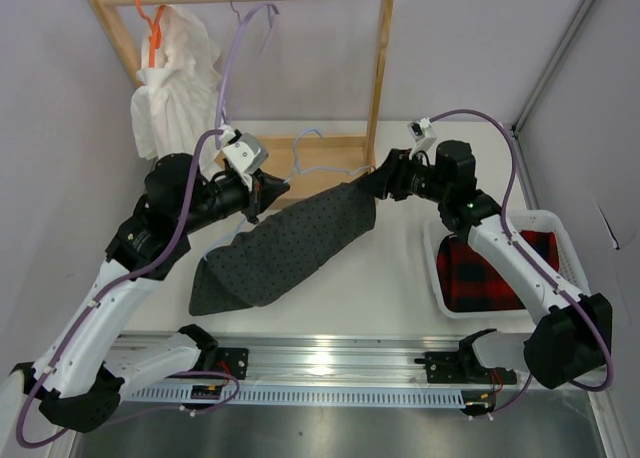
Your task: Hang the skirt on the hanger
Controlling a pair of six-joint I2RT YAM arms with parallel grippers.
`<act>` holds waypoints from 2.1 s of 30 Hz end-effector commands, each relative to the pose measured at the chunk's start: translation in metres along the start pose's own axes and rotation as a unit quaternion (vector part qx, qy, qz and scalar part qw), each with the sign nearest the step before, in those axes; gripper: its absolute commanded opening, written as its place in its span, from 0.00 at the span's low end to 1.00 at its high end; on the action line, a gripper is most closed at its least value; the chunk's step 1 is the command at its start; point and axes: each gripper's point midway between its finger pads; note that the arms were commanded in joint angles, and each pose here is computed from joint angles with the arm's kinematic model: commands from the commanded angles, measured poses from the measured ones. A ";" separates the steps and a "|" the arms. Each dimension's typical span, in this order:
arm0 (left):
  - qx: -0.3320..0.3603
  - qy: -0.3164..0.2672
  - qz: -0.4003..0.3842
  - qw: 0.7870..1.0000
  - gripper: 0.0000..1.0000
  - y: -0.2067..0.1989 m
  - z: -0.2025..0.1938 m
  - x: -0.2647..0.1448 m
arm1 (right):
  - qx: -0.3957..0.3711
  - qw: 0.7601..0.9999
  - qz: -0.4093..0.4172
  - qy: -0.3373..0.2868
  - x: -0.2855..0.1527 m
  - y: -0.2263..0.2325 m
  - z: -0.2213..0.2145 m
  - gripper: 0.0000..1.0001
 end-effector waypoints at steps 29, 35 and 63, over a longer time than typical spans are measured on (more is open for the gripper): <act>-0.042 -0.089 0.225 0.969 0.00 0.080 0.054 -0.027 | -0.011 1.000 -0.007 -0.020 -0.036 -0.001 0.003 0.08; -0.052 -0.126 0.216 0.967 0.00 0.082 0.075 -0.026 | -0.013 0.999 -0.029 -0.022 -0.036 -0.013 0.000 0.08; -0.053 -0.195 0.245 0.948 0.00 0.112 0.141 -0.021 | -0.045 0.988 -0.128 -0.071 -0.024 0.010 0.054 0.46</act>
Point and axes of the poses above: each gripper's point midway between its finger pads, its own x axis out along the fingers, its own y axis along the line the jaws close on, z = x × y, and after that the axes turned 14 degrees about x, right-handed
